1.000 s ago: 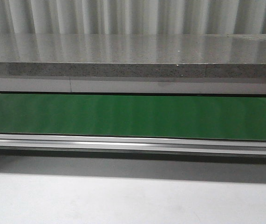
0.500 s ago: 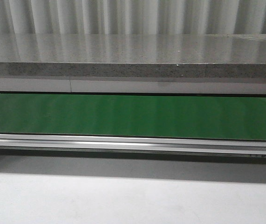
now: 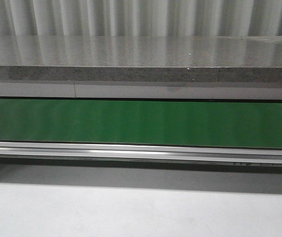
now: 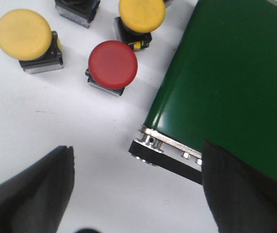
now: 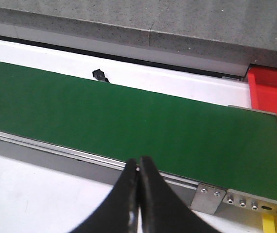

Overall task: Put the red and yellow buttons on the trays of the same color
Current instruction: 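Move the left gripper over another red button in the cluster, then grasp the red button with the left gripper and set it on the belt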

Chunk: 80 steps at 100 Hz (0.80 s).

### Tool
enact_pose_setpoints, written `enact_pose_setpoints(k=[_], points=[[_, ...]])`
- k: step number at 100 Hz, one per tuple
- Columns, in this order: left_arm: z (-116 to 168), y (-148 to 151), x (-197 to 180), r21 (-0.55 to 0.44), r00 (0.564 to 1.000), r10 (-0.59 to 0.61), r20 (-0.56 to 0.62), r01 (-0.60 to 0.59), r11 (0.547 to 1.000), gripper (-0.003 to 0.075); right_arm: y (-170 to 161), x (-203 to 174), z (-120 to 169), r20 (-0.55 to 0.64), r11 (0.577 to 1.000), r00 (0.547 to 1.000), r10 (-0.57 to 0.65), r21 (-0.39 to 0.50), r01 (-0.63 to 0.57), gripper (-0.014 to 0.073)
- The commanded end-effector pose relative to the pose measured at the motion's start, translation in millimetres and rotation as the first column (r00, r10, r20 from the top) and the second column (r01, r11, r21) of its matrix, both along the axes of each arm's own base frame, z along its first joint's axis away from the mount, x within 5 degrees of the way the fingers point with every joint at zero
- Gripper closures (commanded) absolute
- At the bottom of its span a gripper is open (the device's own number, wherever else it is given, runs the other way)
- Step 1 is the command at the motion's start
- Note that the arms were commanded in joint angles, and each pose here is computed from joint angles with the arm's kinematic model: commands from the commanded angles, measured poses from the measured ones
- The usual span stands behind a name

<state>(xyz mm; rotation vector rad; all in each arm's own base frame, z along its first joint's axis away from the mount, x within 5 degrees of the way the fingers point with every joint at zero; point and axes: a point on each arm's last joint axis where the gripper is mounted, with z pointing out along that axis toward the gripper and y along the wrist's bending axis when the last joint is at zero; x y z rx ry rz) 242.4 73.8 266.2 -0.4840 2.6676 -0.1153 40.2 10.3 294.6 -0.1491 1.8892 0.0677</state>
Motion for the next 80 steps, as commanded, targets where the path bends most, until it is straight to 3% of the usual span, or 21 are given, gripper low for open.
enact_pose_setpoints(k=[1,44,80], points=[[12,9,14,-0.014,0.999,0.03,0.02,-0.03,0.999,0.0189,0,1,13,0.084,1.0,0.996,-0.003,0.009,0.003,0.066],[-21,33,65,-0.061,0.988,0.024,-0.15,-0.033,0.998,0.019,0,1,13,0.084,1.0,0.996,-0.003,0.009,0.003,0.066],[-36,41,85,-0.053,0.99,0.036,-0.139,-0.044,0.998,0.02,0,1,13,0.082,1.0,0.997,-0.003,0.009,0.002,0.066]])
